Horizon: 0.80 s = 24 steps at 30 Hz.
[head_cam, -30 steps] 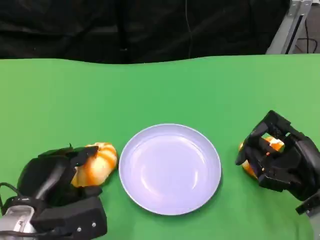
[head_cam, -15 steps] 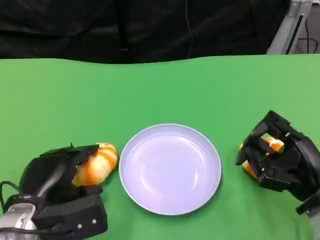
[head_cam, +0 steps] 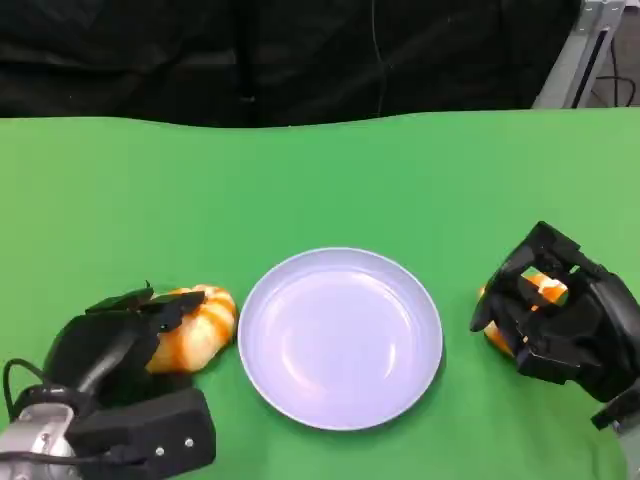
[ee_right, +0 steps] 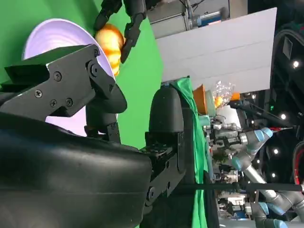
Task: Grasp the bread from the table and place it into the plate.
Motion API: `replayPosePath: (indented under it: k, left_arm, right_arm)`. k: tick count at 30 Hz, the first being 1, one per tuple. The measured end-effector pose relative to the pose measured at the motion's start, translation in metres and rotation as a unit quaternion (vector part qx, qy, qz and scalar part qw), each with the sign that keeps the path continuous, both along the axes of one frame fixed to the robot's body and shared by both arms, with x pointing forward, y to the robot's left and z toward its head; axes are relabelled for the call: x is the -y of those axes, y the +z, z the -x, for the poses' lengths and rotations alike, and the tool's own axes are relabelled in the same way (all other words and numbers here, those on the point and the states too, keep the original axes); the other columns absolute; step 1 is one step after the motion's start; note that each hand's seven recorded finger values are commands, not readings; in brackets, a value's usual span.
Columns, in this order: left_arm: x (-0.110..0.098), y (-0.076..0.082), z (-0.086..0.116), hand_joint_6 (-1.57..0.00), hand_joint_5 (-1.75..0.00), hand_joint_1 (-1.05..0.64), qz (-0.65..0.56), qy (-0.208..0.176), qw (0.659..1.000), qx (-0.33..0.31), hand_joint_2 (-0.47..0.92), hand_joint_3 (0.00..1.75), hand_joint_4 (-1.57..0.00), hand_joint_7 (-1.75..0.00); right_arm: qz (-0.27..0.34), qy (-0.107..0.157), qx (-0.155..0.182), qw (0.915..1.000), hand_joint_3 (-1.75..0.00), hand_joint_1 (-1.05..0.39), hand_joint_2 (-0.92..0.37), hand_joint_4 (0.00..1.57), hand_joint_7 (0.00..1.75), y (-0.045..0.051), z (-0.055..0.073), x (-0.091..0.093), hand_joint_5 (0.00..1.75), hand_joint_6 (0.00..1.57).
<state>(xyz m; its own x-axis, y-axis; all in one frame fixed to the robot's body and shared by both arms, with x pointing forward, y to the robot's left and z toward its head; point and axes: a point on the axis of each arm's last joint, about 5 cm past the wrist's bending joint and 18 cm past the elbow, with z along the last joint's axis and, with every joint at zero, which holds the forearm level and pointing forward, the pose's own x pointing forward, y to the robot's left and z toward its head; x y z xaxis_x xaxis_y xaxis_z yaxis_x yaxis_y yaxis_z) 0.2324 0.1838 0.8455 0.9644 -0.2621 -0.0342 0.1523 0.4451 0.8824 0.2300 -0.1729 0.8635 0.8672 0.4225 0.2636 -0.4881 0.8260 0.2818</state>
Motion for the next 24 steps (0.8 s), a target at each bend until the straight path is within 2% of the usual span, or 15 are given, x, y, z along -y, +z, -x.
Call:
replayPosePath:
  k: [10,14,17,23,24]
  left_arm:
    - [-0.0005,0.0014,-0.0006,-0.45,0.0,-0.08,0.0,-0.002,1.0,-0.009,0.9,0.0,-0.36,0.0]
    - [-0.0005,0.0011,-0.0006,-0.63,-0.1,-0.02,-0.001,0.001,1.0,-0.01,0.92,0.05,-0.56,-0.08]
    - [-0.0004,0.0013,-0.0012,-0.81,-0.21,0.0,-0.002,0.006,1.0,-0.008,0.92,0.16,-0.7,-0.1]
    - [0.0002,0.0027,-0.0036,-0.86,-0.27,0.0,-0.002,0.011,1.0,-0.001,0.92,0.2,-0.74,-0.1]
    - [0.0002,0.0026,-0.0036,-0.89,-0.44,0.0,-0.002,0.011,1.0,0.0,0.92,0.23,-0.7,-0.13]
  right_arm:
    - [0.0,0.0,0.0,1.0,-1.09,0.1,-0.66,0.45,1.59,0.0,0.0,0.0002,1.75,0.37]
    - [0.0,0.0,0.0,1.0,-1.09,0.11,-0.68,0.45,1.59,0.0,0.0,0.0002,1.75,0.37]
    - [0.0,0.0,0.0,1.0,-1.09,0.12,-0.68,0.45,1.59,0.0,0.0,0.0001,1.75,0.36]
    - [0.0,0.0,0.0,1.0,-1.1,0.13,-0.68,0.44,1.6,0.0,0.0,0.0,1.75,0.36]
    - [0.0,0.0,0.0,1.0,-1.1,0.13,-0.69,0.43,1.59,0.0,0.0,0.0,1.75,0.36]
